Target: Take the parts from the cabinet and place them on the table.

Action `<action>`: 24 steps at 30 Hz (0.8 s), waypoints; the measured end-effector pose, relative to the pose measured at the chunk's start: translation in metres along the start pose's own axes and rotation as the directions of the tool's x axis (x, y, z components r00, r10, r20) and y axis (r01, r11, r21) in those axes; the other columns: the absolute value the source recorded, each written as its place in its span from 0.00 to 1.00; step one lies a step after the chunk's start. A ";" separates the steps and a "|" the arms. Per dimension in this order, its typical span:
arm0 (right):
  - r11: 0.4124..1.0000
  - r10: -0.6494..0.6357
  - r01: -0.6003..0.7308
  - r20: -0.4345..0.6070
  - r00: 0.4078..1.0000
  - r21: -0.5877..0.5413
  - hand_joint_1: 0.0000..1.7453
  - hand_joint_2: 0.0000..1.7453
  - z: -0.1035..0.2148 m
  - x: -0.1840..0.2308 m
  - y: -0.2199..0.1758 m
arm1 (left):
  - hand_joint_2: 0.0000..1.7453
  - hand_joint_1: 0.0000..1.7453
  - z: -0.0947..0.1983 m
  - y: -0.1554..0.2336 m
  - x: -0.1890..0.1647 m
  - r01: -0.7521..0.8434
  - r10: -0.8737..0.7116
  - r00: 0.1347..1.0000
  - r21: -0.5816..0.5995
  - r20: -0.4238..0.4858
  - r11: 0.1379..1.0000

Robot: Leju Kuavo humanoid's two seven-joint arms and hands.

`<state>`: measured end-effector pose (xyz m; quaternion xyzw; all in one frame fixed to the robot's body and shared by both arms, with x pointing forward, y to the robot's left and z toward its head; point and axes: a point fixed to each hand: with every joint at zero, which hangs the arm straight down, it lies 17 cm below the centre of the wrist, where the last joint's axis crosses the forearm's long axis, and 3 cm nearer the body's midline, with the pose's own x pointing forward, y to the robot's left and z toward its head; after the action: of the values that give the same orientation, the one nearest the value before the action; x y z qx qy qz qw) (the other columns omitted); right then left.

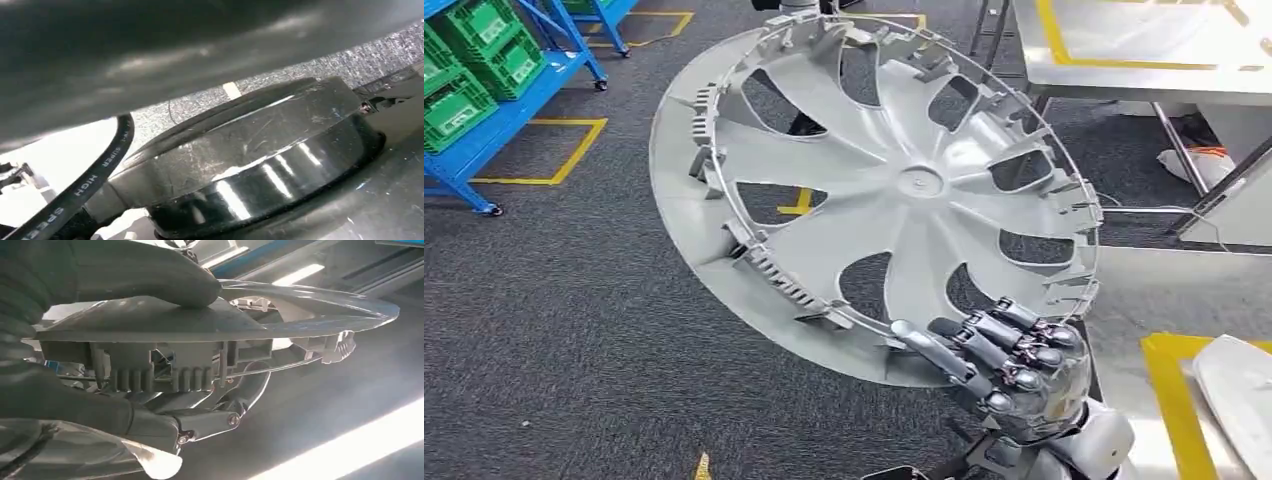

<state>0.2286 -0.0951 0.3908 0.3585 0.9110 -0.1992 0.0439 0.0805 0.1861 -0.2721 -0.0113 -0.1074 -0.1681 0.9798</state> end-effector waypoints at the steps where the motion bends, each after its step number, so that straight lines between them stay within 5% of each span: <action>1: 1.000 -0.002 0.002 -0.002 1.000 -0.001 1.00 1.00 0.000 0.000 0.000 | 0.00 0.00 0.000 0.000 0.000 0.000 0.000 1.000 0.000 0.000 1.000; 24: 0.999 -0.036 0.036 -0.019 0.999 -0.001 1.00 1.00 0.002 0.003 0.003 | 0.00 0.00 0.000 -0.002 0.000 -0.016 0.016 1.000 -0.006 -0.006 1.000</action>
<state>0.2285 -0.0926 0.3872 0.3439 0.9178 -0.1960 0.0317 0.0800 0.1842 -0.2718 -0.0146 -0.1040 -0.1605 0.9814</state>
